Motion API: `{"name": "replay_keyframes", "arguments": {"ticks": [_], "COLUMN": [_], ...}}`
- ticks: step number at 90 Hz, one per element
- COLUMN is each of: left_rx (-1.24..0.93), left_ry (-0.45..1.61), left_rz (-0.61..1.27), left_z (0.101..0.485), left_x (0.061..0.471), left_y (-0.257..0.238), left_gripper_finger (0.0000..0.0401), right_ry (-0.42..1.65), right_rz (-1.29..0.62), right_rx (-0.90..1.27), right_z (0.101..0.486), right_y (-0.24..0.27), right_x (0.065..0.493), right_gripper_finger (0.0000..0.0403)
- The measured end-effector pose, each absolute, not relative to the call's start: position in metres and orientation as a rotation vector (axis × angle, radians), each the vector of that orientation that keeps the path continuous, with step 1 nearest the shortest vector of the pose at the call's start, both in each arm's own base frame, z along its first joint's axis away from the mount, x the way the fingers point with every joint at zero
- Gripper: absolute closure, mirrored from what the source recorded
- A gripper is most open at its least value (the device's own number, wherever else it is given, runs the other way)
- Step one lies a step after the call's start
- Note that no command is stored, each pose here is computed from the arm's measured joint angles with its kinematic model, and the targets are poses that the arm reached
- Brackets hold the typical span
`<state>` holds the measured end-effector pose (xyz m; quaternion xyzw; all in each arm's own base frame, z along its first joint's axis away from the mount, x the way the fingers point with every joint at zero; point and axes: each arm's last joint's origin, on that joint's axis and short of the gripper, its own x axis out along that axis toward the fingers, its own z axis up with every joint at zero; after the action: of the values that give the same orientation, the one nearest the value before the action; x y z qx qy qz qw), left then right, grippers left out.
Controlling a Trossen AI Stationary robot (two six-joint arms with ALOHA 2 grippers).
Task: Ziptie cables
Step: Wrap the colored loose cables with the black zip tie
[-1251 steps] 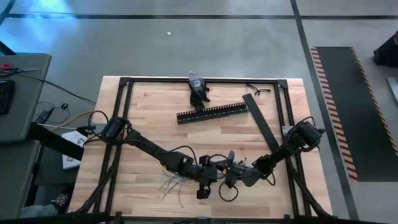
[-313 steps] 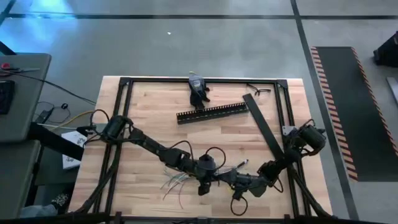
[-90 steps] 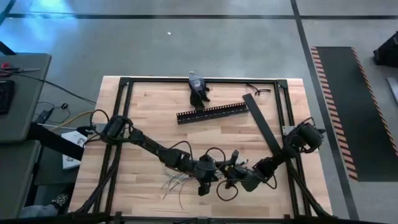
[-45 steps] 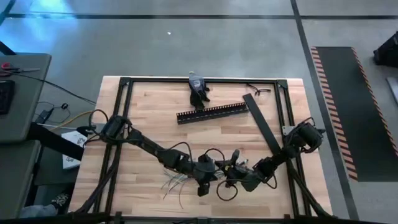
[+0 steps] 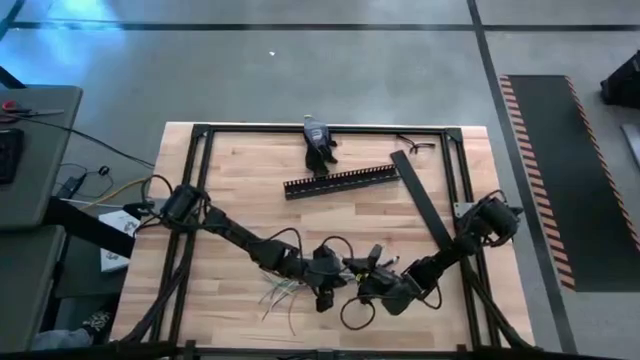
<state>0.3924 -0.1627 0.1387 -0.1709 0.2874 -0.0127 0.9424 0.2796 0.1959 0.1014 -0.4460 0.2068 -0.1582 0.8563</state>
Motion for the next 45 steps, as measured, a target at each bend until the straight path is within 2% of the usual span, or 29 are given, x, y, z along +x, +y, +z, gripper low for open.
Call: {"name": "replay_keyframes", "arguments": {"ticks": [22, 45], "left_rx": [-0.361, -0.325], "left_ry": [0.529, 0.478], "left_rz": [-0.016, 0.011], "left_z": [0.138, 0.154], "left_x": [0.389, 0.383], "left_y": [-0.167, -0.174], "left_gripper_finger": [0.0401, 0.0401], "right_ry": [0.447, 0.429], "right_rz": [-0.343, -0.334], "right_rx": [-0.9, -0.871], "right_z": [0.098, 0.1], "right_y": [0.194, 0.194], "right_x": [0.278, 0.281], "right_gripper_finger": [0.0403, 0.0403]}}
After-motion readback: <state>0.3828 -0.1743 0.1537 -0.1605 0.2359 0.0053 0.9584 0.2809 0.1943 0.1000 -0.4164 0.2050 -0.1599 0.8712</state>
